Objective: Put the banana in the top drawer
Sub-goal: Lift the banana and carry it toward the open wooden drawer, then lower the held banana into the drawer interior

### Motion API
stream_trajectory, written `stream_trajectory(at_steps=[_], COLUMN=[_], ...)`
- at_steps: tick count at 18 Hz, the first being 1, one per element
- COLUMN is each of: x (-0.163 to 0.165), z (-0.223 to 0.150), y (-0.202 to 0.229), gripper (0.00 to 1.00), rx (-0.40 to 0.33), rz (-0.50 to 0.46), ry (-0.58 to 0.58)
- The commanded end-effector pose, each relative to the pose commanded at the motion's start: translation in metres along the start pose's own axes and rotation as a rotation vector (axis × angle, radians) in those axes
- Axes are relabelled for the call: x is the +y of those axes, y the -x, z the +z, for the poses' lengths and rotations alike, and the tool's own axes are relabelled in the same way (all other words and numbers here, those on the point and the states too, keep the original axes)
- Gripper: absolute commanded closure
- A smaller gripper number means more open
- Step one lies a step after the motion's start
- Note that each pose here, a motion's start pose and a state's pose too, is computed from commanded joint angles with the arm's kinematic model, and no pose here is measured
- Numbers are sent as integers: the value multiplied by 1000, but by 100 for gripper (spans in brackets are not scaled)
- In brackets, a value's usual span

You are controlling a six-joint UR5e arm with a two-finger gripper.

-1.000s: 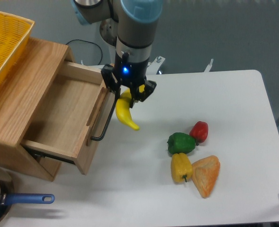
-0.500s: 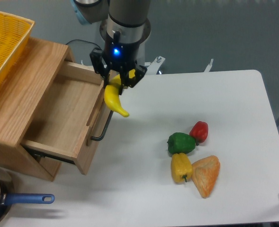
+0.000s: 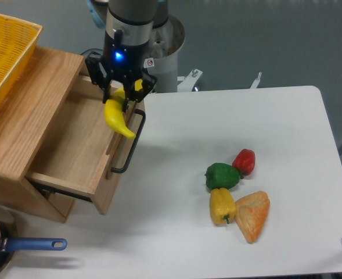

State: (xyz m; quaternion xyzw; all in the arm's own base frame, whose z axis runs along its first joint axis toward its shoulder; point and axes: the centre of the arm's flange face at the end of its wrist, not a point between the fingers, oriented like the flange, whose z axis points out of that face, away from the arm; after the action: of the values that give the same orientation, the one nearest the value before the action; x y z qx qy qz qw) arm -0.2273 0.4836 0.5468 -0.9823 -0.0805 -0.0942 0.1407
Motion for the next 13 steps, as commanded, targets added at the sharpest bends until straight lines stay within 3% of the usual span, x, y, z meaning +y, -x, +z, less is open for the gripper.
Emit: stream_trajectory(at_steps=[5, 13], x=[-4, -16], z=[3, 35], y=[-25, -16], gripper=[63, 60], rx=[8, 35], rz=[-3, -5], ry=[1, 44])
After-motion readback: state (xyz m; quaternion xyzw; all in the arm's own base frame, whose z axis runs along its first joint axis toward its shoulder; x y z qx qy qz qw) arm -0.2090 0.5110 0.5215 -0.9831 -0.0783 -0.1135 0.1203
